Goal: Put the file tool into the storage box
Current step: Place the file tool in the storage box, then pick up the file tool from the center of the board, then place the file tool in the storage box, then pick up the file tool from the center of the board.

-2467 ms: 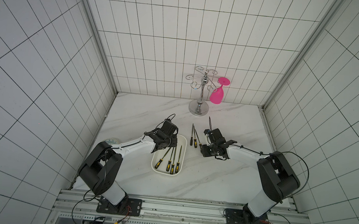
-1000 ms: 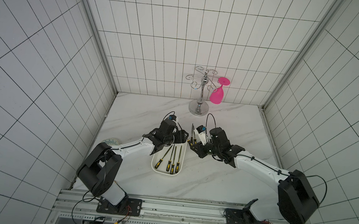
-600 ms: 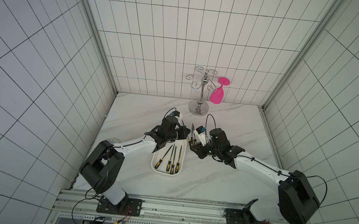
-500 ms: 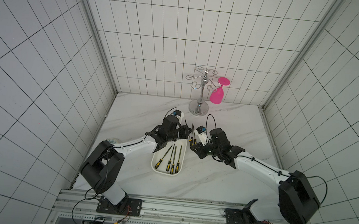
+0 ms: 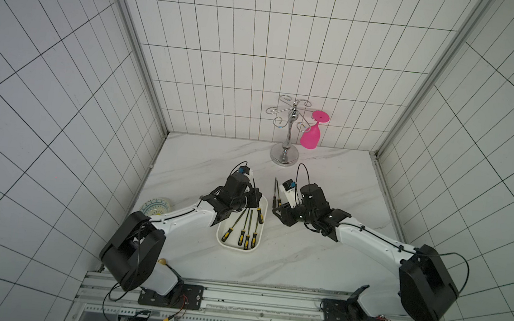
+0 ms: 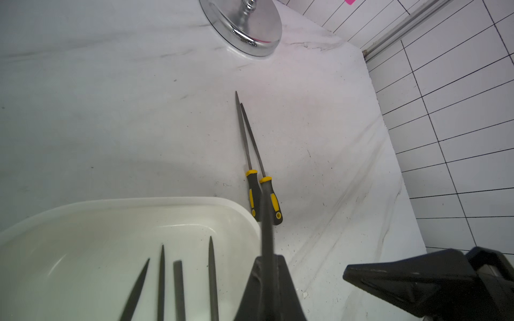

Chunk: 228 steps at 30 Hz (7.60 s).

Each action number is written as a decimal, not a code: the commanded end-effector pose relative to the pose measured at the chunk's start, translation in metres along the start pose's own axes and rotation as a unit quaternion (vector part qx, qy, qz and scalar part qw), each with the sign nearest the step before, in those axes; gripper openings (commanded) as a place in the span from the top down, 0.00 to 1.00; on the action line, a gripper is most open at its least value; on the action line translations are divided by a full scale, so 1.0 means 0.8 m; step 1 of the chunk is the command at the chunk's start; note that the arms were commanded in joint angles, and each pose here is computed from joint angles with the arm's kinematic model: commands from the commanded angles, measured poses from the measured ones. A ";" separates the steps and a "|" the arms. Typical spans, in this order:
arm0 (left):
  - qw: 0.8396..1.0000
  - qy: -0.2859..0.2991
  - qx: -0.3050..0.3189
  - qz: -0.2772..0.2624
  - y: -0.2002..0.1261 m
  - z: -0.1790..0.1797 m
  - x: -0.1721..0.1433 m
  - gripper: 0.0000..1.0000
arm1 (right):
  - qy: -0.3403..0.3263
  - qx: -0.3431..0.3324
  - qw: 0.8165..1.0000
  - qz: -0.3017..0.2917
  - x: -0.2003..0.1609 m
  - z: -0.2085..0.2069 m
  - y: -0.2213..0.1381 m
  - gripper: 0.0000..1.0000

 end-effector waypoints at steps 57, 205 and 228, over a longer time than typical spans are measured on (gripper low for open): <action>0.990 0.078 0.072 0.091 0.019 0.010 -0.050 0.50 | 0.102 -0.157 0.978 0.091 -0.006 -0.120 0.101 0.54; 0.977 0.044 0.197 0.069 -0.037 0.066 -0.063 0.49 | 0.060 -0.102 0.974 0.193 -0.033 -0.094 0.176 0.55; 0.987 0.037 0.153 0.022 -0.034 0.037 -0.014 0.36 | 0.078 -0.215 0.958 0.175 0.006 -0.105 0.079 1.00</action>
Point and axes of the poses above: each gripper's point midway between its finger pads, its own y axis out along the fingers, its own z axis along the line the jaws close on, x = y × z, the point moved 7 cm from there along -y, back along the fingers, and after that the axes turned 6 degrees about y, right-handed, at the moved point
